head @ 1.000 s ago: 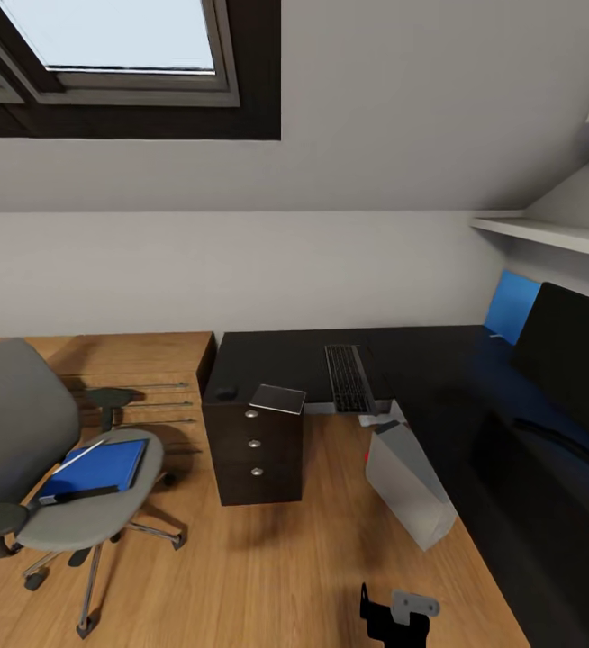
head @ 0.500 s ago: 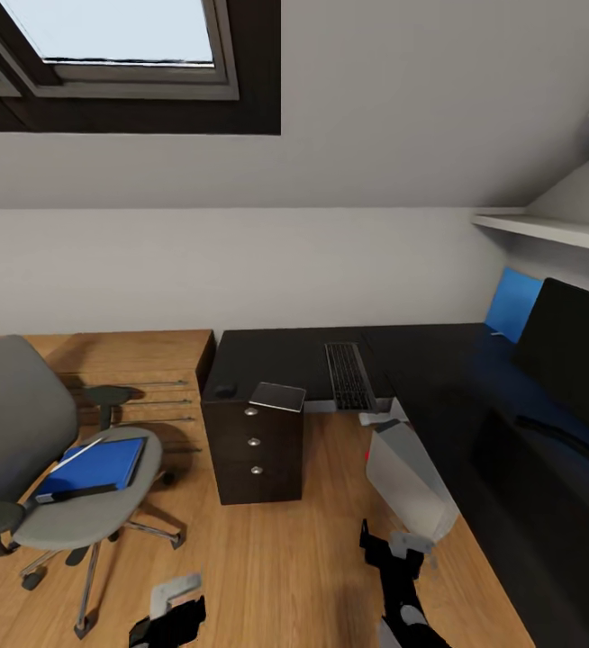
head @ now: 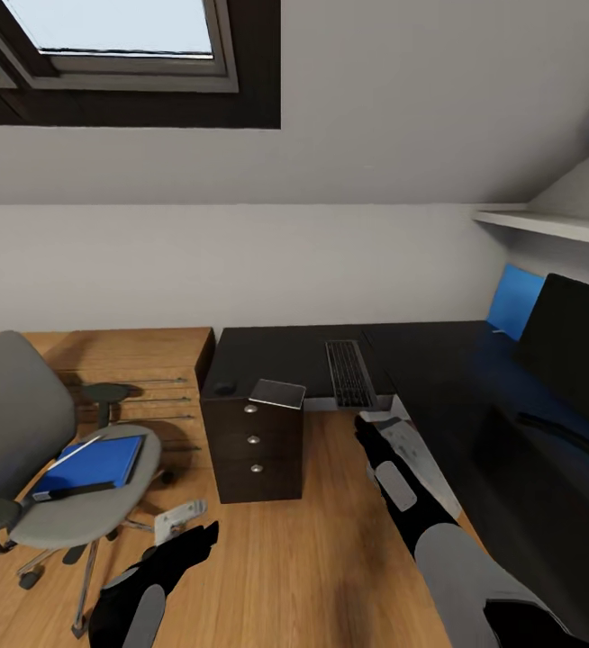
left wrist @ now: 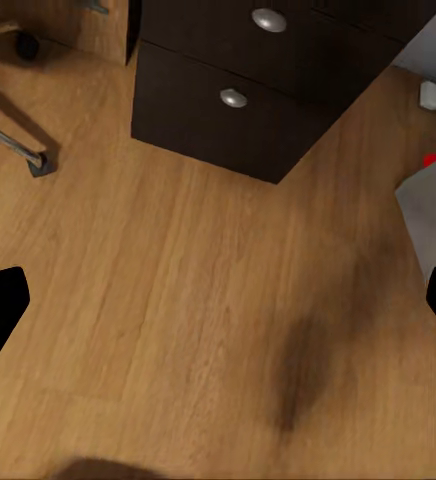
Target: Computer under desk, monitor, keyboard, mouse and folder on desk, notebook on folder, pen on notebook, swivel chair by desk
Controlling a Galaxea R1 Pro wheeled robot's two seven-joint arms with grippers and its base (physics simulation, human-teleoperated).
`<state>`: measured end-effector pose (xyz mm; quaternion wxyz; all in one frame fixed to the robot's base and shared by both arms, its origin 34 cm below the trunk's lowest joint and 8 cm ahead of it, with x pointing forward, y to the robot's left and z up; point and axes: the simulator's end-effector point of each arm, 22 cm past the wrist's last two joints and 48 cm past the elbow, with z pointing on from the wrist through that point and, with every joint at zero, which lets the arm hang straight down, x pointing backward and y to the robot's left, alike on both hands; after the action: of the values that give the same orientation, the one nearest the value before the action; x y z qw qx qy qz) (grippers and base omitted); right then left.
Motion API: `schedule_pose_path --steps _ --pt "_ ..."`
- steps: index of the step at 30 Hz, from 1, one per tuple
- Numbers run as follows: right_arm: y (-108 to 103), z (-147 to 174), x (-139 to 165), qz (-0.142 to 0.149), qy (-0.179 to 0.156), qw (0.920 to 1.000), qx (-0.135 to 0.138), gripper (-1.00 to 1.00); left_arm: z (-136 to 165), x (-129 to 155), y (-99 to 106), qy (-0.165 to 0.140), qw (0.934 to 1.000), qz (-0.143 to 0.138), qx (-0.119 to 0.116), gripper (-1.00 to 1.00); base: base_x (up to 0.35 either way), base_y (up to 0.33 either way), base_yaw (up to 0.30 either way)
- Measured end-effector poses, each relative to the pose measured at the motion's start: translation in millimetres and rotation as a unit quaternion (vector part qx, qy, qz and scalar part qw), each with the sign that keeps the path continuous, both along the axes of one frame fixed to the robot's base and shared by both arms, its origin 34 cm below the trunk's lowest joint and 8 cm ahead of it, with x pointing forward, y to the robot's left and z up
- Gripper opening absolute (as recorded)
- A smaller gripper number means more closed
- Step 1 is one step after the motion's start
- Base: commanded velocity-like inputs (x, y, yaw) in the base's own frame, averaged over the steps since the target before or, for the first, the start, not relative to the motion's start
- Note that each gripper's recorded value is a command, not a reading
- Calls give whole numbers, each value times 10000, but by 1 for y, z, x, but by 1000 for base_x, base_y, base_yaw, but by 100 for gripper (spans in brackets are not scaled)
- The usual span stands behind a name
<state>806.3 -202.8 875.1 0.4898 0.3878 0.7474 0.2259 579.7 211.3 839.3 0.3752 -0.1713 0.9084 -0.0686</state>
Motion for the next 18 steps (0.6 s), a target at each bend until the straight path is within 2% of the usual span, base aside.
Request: schedule_pose_path --steps 4,7,9,10,18 --pt "-13 -7 1 -146 15 9998 99 100 -16 -4 1 126 9999 -3 15 100 0 0 0" --pt "-15 -12 0 -185 43 9997 138 100 -24 -5 3 154 9999 21 45 100 0 0 0" --pt "-13 -17 0 -187 59 9997 168 100 -26 -2 8 56 9999 115 78 100 0 0 0" --pt "-10 -20 -2 -181 83 9996 191 100 -24 3 14 -97 9996 251 130 100 0 0 0" --pt "-11 -35 -3 -155 122 9997 118 100 -33 6 18 -205 9990 368 161 100 0 0 0"
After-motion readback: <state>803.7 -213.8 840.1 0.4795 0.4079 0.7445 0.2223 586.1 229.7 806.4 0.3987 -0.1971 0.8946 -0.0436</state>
